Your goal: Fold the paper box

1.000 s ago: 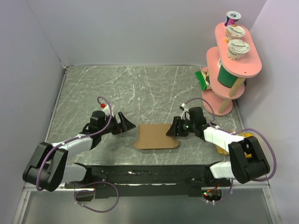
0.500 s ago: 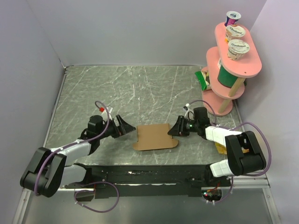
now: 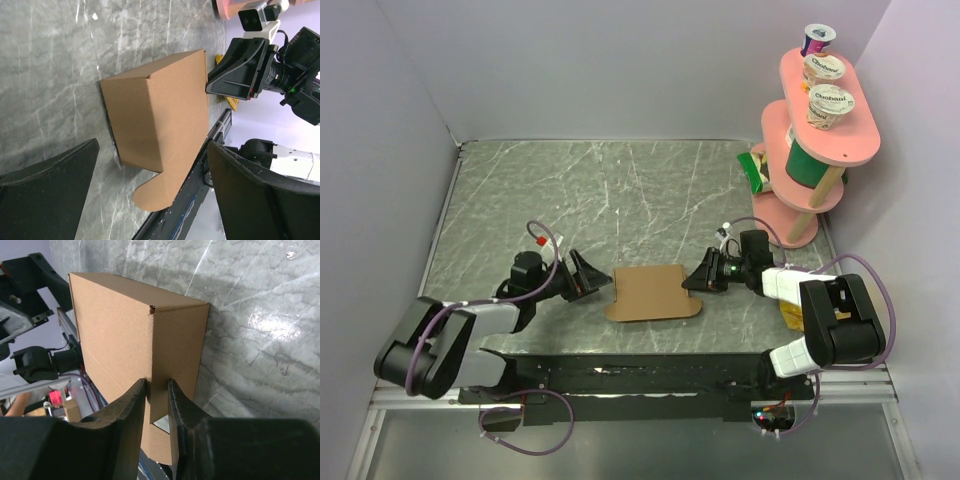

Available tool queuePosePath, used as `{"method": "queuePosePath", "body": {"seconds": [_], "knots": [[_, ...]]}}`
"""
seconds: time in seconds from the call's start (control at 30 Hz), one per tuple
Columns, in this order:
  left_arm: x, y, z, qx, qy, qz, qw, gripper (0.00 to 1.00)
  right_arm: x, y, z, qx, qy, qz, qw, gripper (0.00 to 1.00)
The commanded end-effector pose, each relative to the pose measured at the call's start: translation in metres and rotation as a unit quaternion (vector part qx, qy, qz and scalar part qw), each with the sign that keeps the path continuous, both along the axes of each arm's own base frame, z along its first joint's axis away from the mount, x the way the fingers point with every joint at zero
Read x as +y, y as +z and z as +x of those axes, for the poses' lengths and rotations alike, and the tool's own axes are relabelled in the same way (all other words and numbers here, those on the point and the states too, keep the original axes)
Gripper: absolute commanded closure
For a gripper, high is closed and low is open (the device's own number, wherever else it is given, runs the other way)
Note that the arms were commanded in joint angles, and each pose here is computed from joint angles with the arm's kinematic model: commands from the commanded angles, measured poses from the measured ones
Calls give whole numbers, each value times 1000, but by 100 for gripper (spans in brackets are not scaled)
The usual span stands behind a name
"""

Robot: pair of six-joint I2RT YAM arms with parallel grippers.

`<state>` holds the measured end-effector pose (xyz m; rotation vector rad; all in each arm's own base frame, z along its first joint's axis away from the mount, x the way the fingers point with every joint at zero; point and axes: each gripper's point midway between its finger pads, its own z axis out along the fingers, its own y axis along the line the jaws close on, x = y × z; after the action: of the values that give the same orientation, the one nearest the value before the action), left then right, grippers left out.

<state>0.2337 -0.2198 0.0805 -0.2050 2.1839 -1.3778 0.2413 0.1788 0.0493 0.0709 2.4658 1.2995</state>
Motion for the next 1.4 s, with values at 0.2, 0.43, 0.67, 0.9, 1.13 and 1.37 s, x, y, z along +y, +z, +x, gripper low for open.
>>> {"method": "queuePosePath", "body": {"seconds": [0.2,0.43,0.67,0.9,1.13,1.37], "knots": [[-25,1,4,-12,-29,-27,999,4,-17,-18,7,29,-44,-33,998,91],[-49,-4,-4,3,-44,-73,996,2,-20,-20,8,31,-52,-34,998,93],[-61,14,14,-30,-26,-95,995,4,-20,-20,8,27,-50,-37,998,93],[-77,23,22,-28,-39,-131,990,30,-18,-15,9,12,-48,-45,998,91],[-82,28,26,-9,-38,-158,987,49,-24,18,19,-55,-48,-87,994,46],[-61,45,32,62,-1,-177,982,48,10,106,13,-310,20,-171,935,0]]}}
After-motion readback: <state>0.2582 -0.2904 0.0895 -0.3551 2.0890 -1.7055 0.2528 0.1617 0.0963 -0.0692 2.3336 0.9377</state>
